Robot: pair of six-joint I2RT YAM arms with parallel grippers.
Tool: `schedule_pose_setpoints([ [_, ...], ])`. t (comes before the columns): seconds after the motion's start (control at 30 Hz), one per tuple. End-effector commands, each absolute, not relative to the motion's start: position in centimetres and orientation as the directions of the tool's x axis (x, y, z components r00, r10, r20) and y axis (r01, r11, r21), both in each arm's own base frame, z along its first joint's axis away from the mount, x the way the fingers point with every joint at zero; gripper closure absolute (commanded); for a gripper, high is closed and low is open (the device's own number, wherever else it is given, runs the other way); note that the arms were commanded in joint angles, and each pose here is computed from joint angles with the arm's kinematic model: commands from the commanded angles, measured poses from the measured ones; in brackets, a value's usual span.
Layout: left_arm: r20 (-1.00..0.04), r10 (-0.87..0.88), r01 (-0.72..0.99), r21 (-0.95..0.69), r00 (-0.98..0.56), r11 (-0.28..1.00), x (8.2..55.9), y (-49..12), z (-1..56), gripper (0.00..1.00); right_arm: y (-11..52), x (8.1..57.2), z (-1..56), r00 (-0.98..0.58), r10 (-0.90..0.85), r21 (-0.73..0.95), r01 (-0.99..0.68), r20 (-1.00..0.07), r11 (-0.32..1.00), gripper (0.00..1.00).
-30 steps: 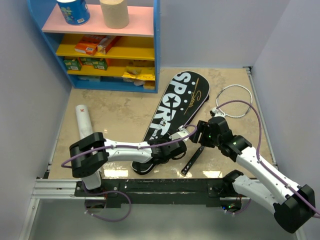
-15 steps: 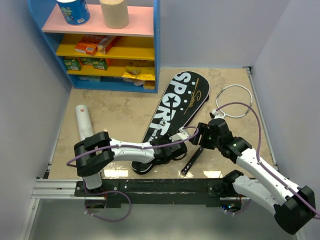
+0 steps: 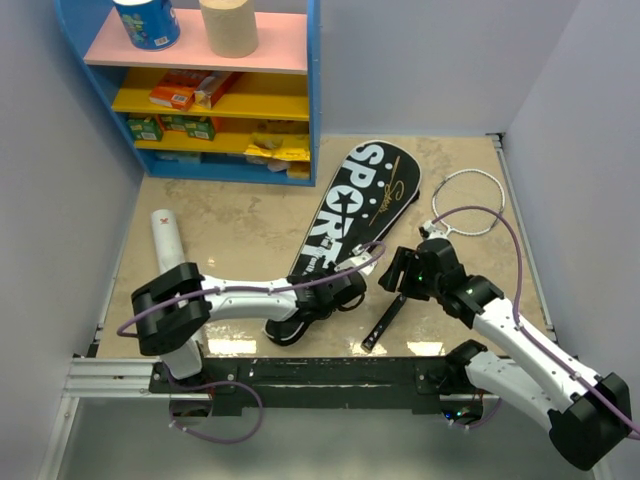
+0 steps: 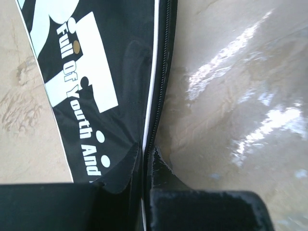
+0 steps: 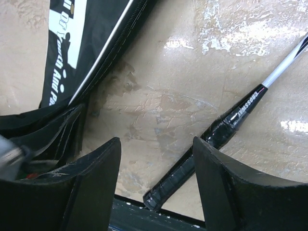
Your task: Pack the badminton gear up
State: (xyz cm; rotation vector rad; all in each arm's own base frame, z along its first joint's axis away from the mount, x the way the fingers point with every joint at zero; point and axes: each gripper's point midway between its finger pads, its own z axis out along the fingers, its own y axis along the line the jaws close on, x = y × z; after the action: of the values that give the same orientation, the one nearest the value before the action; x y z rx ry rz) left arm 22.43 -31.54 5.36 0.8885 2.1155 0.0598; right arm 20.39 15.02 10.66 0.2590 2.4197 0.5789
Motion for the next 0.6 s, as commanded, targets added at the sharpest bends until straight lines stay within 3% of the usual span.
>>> schedule_pose_setpoints([
  [0.0,-0.765,0.522,0.663,0.170,-0.378,0.729,21.2,-34.6,9.6,1.00,15.7,20.9,11.2,-0.775,0.307,0.482,0.004,-0.551,0.876,0.36],
  [0.13,-0.797,0.476,0.720,0.075,-0.372,0.690,19.9,-35.8,12.3,1.00,16.3,21.5,11.4,-0.768,0.325,0.506,0.001,-0.553,0.863,0.36],
  [0.57,-0.820,0.408,0.792,-0.088,-0.402,0.604,16.9,-36.7,13.6,1.00,17.9,23.1,12.0,-0.749,0.384,0.571,0.010,-0.540,0.821,0.37],
])
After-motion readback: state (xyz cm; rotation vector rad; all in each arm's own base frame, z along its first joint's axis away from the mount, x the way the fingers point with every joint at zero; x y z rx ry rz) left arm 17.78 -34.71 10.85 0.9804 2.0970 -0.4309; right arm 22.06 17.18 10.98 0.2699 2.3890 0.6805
